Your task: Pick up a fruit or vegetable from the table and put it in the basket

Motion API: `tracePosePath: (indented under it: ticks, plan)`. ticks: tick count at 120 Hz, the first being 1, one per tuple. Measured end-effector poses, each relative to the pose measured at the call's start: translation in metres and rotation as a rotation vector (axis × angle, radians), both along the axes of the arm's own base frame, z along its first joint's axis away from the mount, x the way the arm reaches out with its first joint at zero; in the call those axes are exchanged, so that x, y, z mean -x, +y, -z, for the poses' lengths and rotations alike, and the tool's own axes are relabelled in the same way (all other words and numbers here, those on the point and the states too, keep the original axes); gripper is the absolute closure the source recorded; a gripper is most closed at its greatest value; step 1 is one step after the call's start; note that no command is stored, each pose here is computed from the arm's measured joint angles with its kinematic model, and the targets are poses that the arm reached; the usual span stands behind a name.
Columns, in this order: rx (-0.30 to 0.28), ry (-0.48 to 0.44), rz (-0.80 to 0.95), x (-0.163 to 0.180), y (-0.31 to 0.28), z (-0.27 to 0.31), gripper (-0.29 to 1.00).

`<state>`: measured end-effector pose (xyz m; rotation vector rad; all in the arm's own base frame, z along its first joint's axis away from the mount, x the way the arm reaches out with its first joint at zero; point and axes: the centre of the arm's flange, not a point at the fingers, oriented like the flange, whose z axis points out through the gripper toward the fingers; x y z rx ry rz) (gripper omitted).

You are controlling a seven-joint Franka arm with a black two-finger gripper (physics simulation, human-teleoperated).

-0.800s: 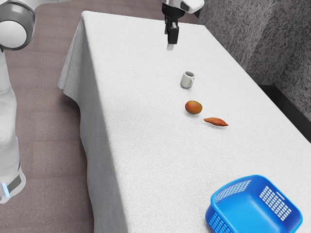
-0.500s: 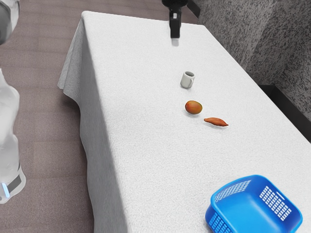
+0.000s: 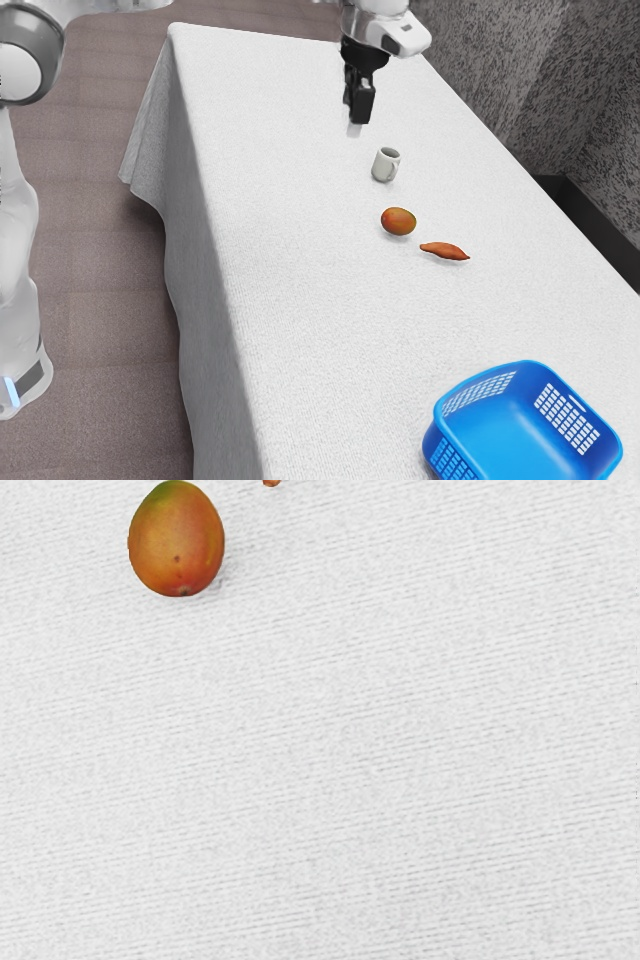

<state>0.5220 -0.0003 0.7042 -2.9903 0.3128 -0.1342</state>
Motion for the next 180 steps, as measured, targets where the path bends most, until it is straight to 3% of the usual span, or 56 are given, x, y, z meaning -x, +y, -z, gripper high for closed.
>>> tracePosePath:
  ticks: [22, 39, 48, 58, 72, 97, 109, 123, 142, 158, 180]
  plan:
    - [-0.067, 0.082, 0.242, 0.002, -0.127, 0.038, 0.00]
    - [-0.081, 0.035, 0.432, 0.010, -0.171, 0.032, 0.00]
    - [-0.085, 0.009, 0.464, -0.004, -0.146, 0.035, 0.00]
    - [-0.087, 0.021, 0.406, -0.018, -0.072, 0.045, 0.00]
    - [-0.067, 0.074, 0.281, 0.000, 0.043, 0.073, 0.00]
    - [-0.076, 0.034, 0.382, -0.001, 0.047, 0.062, 0.00]
    - [-0.087, -0.006, 0.428, -0.028, 0.048, 0.049, 0.00]
    - [-0.040, 0.025, 0.453, -0.079, 0.061, 0.085, 0.00]
    - [0.027, 0.012, 0.394, -0.093, 0.134, 0.104, 0.00]
    - [0.100, -0.021, 0.471, -0.116, 0.094, 0.109, 0.00]
    - [0.175, 0.030, 0.415, -0.111, 0.075, 0.121, 0.00]
